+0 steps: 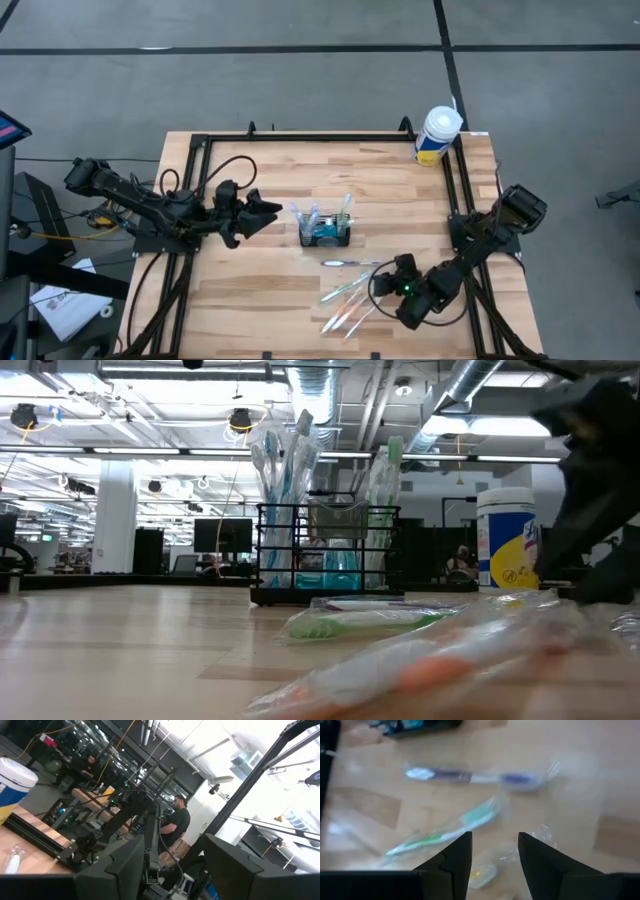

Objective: Pick & Place toothbrushing station
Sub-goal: Put the green toothbrush into the black wire organizer

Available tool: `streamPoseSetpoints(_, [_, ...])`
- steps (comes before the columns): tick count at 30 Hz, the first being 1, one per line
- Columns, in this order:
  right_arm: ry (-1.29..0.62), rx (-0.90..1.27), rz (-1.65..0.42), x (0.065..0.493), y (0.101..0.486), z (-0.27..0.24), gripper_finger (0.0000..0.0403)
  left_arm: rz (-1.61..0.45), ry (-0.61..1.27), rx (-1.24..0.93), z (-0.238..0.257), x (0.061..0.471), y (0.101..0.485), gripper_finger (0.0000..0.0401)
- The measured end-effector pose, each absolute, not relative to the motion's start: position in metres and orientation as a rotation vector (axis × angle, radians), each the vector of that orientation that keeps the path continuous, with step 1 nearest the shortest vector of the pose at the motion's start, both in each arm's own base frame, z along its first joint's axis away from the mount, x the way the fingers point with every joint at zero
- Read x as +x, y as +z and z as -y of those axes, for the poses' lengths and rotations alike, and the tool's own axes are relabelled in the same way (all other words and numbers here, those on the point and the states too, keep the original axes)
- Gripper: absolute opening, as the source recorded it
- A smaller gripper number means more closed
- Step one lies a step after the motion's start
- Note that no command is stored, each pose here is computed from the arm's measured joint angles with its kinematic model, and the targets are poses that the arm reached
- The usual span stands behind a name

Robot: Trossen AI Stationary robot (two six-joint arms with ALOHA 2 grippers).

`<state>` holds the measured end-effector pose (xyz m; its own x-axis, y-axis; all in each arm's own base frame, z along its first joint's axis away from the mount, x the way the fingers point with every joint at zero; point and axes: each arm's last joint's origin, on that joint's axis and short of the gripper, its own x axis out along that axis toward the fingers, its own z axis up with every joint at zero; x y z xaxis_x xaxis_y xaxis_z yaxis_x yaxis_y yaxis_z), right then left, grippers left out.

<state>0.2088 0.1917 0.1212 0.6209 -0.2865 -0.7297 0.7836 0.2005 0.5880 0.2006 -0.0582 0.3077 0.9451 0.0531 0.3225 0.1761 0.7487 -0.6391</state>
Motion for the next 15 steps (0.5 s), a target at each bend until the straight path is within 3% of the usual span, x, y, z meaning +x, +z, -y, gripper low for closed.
streamPoseSetpoints(8, [-0.883, 1.048, -0.571, 0.202, 0.117, -0.182, 0.0153, 0.322, -0.097, -0.75, 0.059, 0.201, 0.307, 0.0198])
streamPoseSetpoints(15, [-0.858, 1.105, -0.445, 0.212, 0.122, -0.177, 0.0156, 0.31, -0.131, -0.789, 0.06, 0.201, 0.307, 0.0198])
